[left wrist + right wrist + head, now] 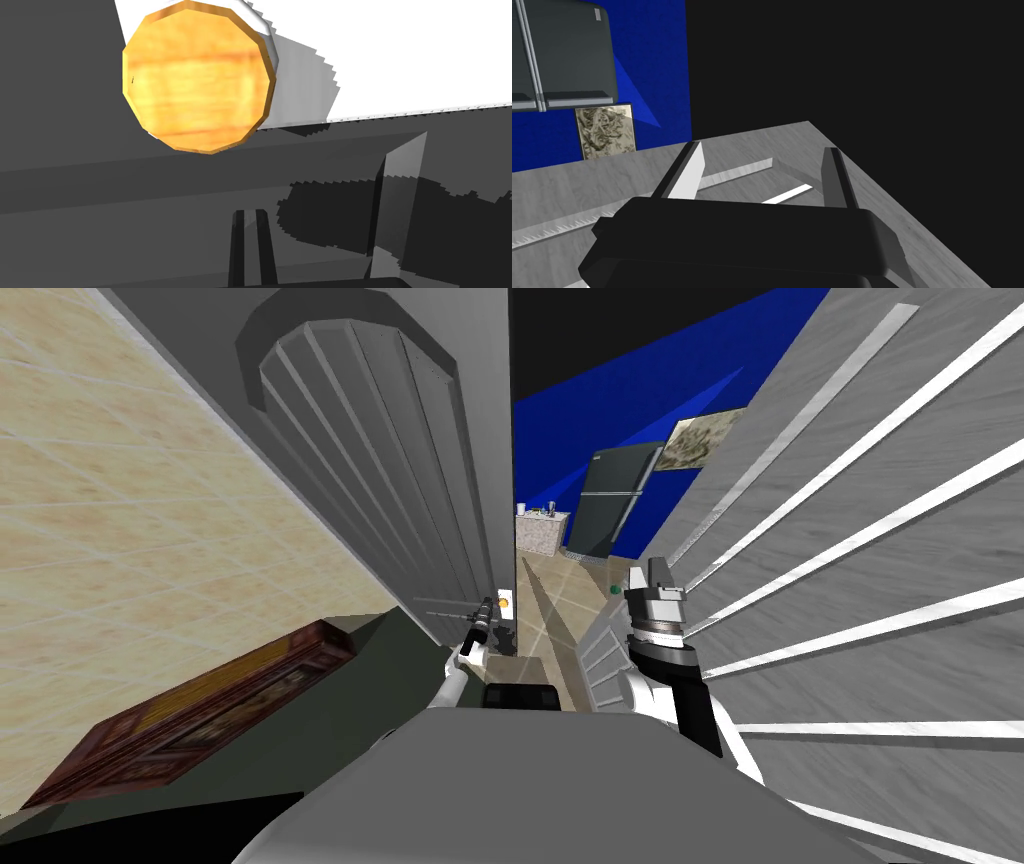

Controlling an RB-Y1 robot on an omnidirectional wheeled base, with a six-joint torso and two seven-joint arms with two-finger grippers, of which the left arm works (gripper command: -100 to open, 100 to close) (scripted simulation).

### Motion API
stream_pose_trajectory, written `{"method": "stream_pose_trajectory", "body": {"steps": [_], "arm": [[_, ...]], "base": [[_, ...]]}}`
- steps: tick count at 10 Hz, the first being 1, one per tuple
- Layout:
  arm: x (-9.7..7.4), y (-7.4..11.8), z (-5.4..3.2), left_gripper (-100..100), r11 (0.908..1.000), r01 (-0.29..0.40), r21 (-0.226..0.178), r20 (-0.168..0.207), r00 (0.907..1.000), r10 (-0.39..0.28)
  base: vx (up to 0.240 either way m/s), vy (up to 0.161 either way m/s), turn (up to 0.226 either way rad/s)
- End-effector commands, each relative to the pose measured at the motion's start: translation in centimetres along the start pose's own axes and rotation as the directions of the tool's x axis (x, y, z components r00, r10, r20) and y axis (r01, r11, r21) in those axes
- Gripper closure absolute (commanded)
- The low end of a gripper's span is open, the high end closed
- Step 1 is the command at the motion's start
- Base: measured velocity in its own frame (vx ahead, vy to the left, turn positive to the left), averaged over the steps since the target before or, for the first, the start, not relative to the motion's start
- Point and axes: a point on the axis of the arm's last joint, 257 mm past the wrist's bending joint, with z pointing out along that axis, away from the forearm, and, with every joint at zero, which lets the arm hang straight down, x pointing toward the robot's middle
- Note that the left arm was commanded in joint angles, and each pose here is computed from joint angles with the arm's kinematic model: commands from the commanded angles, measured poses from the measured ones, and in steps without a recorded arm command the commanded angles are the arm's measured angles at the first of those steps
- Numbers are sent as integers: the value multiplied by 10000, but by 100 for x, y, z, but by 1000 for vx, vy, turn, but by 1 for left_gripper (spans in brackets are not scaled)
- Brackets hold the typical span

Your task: Push the door open

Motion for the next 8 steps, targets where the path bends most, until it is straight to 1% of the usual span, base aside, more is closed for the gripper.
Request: {"method": "stream_pose_trajectory", "body": {"steps": [1, 3, 6, 7, 8], "arm": [[25, 2, -6, -100, 10000, 61, -29, -37, 10000, -61], [73, -3, -9, -100, 9998, 176, -57, -76, 9998, -176], [226, -25, -8, -100, 9985, 548, -91, -155, 9984, -550], [194, -21, -4, -100, 9989, 469, -81, -138, 9988, -470], [136, -9, -5, -100, 9993, 358, -81, -101, 9993, -358]], "base": [[-202, -65, 9], [-210, -71, 24], [-259, -27, 26], [-105, -27, 5], [82, -13, -27]]}}
